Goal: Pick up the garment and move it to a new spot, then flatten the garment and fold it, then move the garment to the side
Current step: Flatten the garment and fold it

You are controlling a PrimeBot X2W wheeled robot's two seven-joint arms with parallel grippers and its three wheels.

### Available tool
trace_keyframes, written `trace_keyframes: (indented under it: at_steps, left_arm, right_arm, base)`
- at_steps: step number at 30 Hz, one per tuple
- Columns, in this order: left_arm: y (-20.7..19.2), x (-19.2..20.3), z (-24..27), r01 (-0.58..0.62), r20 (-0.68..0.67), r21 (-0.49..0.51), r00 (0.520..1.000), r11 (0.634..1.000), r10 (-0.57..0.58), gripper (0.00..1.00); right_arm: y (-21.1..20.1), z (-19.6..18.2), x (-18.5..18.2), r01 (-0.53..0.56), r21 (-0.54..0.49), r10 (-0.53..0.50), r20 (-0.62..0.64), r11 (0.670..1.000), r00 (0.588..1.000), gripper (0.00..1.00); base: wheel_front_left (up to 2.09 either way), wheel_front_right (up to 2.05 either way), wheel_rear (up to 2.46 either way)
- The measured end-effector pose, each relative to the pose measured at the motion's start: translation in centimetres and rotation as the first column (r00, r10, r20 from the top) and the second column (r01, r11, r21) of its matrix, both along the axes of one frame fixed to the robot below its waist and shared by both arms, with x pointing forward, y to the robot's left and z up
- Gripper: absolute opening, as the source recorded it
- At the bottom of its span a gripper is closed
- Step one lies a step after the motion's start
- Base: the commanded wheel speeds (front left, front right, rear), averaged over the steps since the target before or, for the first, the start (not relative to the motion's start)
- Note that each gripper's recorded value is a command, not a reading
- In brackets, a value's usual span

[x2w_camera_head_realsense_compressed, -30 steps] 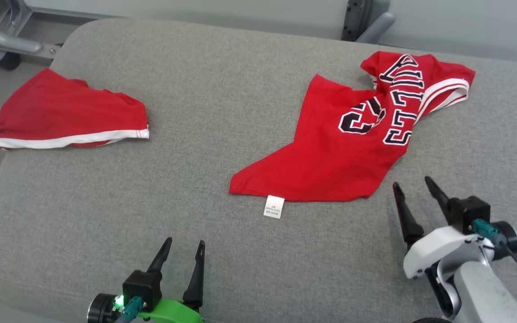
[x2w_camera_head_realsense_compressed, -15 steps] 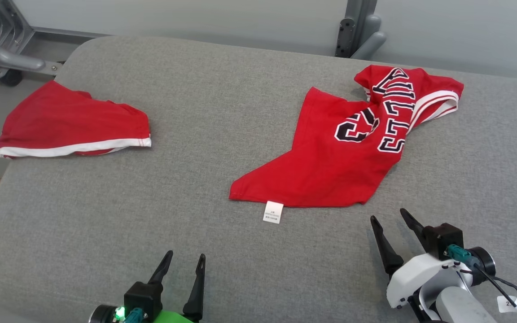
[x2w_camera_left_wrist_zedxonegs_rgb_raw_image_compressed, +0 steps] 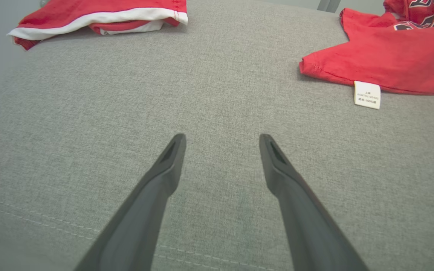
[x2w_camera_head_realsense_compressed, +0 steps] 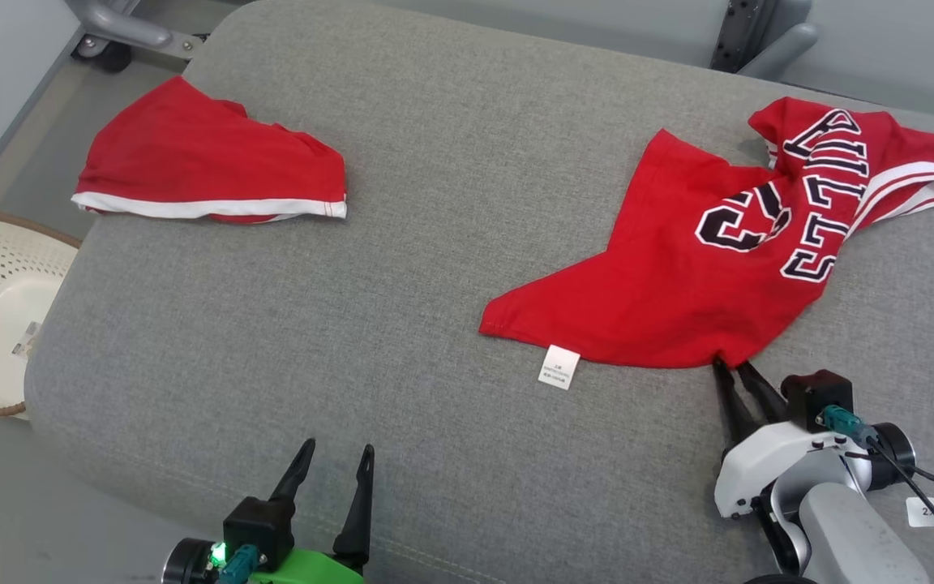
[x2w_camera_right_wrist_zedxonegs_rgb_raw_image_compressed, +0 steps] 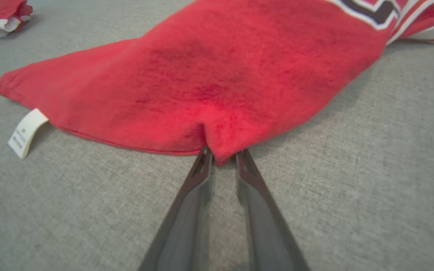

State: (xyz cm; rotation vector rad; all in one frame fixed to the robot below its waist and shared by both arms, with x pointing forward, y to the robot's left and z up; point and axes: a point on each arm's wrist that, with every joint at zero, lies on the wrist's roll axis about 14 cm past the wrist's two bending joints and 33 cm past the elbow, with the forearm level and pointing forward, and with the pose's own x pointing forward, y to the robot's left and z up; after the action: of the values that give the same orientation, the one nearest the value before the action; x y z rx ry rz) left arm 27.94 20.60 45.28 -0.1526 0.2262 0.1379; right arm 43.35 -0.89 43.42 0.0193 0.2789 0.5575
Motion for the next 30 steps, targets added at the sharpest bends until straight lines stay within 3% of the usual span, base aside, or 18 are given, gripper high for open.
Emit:
trace_keyframes:
  at_steps: [1, 2, 9, 15, 16, 21, 28, 29, 30]
  left_arm:
    - [0.1, 0.0, -0.1, -0.005, -0.004, 0.001, 1.0, 1.0, 0.005, 1.0]
    - [0.2, -0.1, -0.2, -0.009, -0.008, 0.001, 1.0, 1.0, 0.009, 1.0]
    - [0.0, 0.4, -0.3, 0.001, -0.013, 0.001, 1.0, 1.0, -0.001, 1.0]
    - [-0.6, 1.1, 0.5, 0.028, 0.021, 0.001, 0.999, 1.0, -0.028, 1.0]
    - [-0.8, 1.1, 0.7, 0.037, 0.029, 0.001, 0.999, 0.999, -0.037, 1.0]
    - [-1.5, 0.9, 0.8, 0.061, 0.039, -0.003, 0.997, 0.998, -0.061, 1.0]
    - [-2.2, 1.0, 1.3, 0.091, 0.061, -0.003, 0.994, 0.996, -0.091, 1.0]
    - [-2.2, 0.8, 1.2, 0.089, 0.058, -0.004, 0.994, 0.996, -0.088, 1.0]
    - [-2.1, 0.6, 1.0, 0.084, 0.052, -0.005, 0.995, 0.996, -0.084, 1.0]
  right_arm:
    - [0.1, -0.2, 0.1, -0.001, 0.003, 0.001, -0.004, 1.0, 1.0, 0.11]
    - [0.3, -0.3, 0.2, -0.002, 0.006, 0.002, -0.007, 1.0, 1.0, 0.0]
    - [0.1, 0.4, 0.9, 0.017, 0.03, -0.018, 0.013, 0.999, 1.0, 0.0]
    - [-0.9, 6.0, 1.7, 0.045, 0.123, -0.065, 0.163, 0.991, 0.984, 0.0]
    - [-1.3, 8.6, 1.6, 0.037, 0.157, -0.073, 0.232, 0.987, 0.97, 0.0]
    - [-1.7, 14.6, 0.8, -0.005, 0.21, -0.077, 0.385, 0.978, 0.92, 0.0]
    - [-1.1, 19.3, 0.3, -0.063, 0.225, -0.059, 0.498, 0.972, 0.865, 0.0]
    - [-0.7, 19.3, 0.4, -0.073, 0.214, -0.044, 0.499, 0.974, 0.866, 0.03]
    - [-0.3, 18.7, 0.7, -0.078, 0.195, -0.027, 0.487, 0.978, 0.873, 0.48]
  base:
    - [0.0, 0.0, 0.0]
    - [0.0, 0.0, 0.0]
    - [0.0, 0.0, 0.0]
    - [0.0, 0.0, 0.0]
    - [0.0, 0.0, 0.0]
    - [0.0, 0.0, 0.0]
    - [0.0, 0.0, 0.0]
    - [0.0, 0.0, 0.0]
    - [0.0, 0.0, 0.0]
